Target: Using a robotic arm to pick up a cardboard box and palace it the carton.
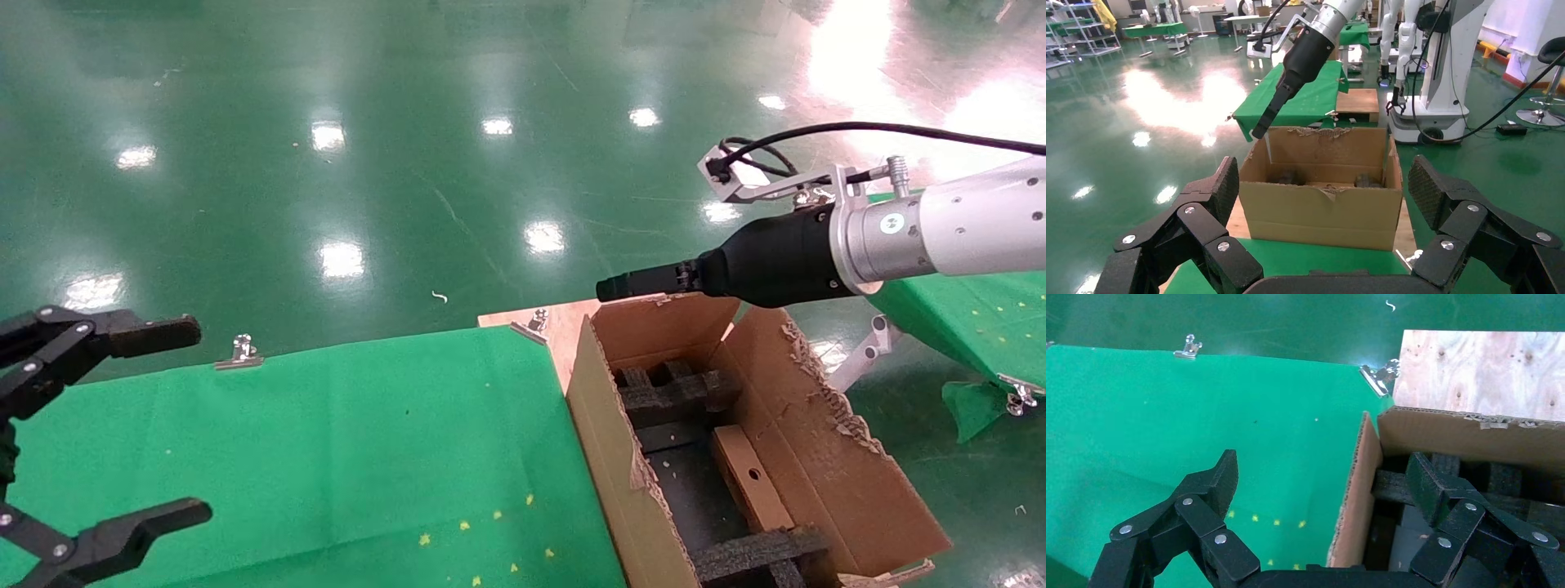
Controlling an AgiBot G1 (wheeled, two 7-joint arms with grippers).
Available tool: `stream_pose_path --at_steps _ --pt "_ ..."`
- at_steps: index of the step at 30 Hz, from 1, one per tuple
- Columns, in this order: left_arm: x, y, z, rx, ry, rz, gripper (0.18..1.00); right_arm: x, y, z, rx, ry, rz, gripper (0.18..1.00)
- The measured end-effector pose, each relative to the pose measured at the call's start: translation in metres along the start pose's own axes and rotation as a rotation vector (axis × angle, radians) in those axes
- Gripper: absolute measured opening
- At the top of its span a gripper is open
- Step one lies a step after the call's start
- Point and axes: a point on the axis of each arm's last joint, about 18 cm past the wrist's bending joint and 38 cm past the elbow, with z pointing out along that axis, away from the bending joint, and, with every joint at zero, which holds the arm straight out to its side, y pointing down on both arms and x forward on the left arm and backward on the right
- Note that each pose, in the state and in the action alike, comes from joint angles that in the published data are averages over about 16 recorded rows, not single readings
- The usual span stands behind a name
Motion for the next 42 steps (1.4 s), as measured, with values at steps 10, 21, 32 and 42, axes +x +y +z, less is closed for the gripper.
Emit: stream_pose_path --at_steps 10,21,32,42 --pt "0.000 0.000 0.000 0.000 0.000 0.000 1.001 -0.020 0.011 0.009 -0.007 -0.120 -0.104 1.001" --pt "0.000 0.000 0.000 0.000 0.000 0.000 1.001 -0.051 0.025 0.014 0.022 -0.311 -0.261 1.001" --pt "0.000 0.000 0.000 0.000 0.000 0.000 1.001 -0.076 0.040 0.009 0.103 -0.489 -0.418 1.001" --pt "0.000 0.000 0.000 0.000 0.000 0.000 1.001 -0.094 0.052 -0.002 0.221 -0.629 -0.561 1.001"
